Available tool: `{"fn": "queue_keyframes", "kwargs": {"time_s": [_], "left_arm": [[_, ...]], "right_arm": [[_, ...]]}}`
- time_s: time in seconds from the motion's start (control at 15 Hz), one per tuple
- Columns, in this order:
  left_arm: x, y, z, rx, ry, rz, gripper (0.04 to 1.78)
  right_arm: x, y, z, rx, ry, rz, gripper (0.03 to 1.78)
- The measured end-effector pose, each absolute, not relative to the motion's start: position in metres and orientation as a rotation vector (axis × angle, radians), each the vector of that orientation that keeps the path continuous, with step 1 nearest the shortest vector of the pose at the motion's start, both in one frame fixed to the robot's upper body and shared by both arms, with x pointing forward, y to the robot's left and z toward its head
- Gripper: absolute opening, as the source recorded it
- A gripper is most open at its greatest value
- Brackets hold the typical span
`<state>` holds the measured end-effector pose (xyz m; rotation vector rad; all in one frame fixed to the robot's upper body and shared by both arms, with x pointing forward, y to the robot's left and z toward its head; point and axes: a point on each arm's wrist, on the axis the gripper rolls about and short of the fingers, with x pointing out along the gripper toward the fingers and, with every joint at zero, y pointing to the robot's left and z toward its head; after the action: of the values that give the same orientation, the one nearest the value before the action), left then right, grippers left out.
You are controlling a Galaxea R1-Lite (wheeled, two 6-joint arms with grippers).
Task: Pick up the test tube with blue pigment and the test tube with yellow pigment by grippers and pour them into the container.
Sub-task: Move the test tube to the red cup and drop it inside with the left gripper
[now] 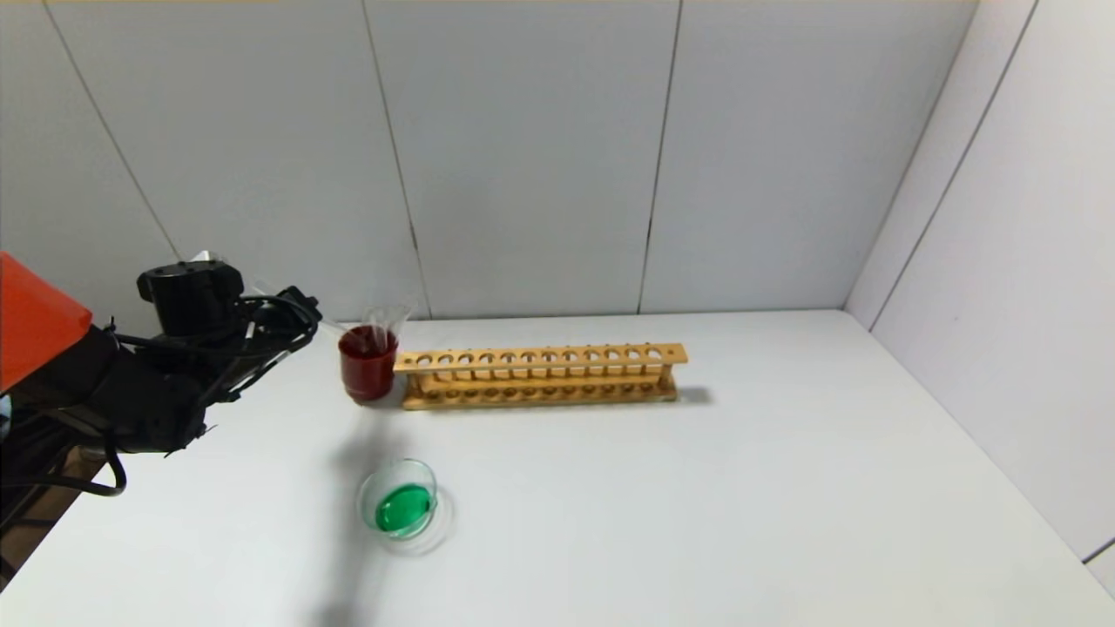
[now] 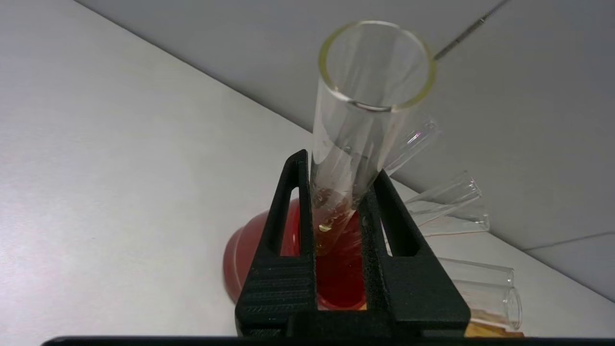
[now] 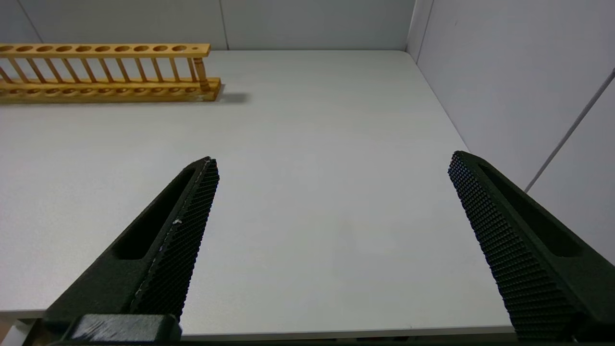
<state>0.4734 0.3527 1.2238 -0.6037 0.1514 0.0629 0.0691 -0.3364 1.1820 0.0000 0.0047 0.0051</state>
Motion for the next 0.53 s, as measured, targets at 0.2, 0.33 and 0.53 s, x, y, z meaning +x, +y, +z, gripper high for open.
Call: {"fn": "queue_keyframes", "kwargs": {"time_s": [0.2,0.33,0.53], "left_arm": [[0.4737,0.3527,1.2230,-0.603,0.153,0.065,0.31],[0.4733,0.3558,1.2220,-0.604,0.156,0.074,0.31],[0.4732,0.3613,1.2203,-0.601,0.156,0.088,0.31]], "right_arm": [[0.0691,-0.3364,1.1820,0.000,0.005,0.006,1.75],[0.0691,-0.3364,1.1820,0.000,0.005,0.005,1.75],[0.0691,-0.3364,1.1820,0.000,0.005,0.005,1.75]]}}
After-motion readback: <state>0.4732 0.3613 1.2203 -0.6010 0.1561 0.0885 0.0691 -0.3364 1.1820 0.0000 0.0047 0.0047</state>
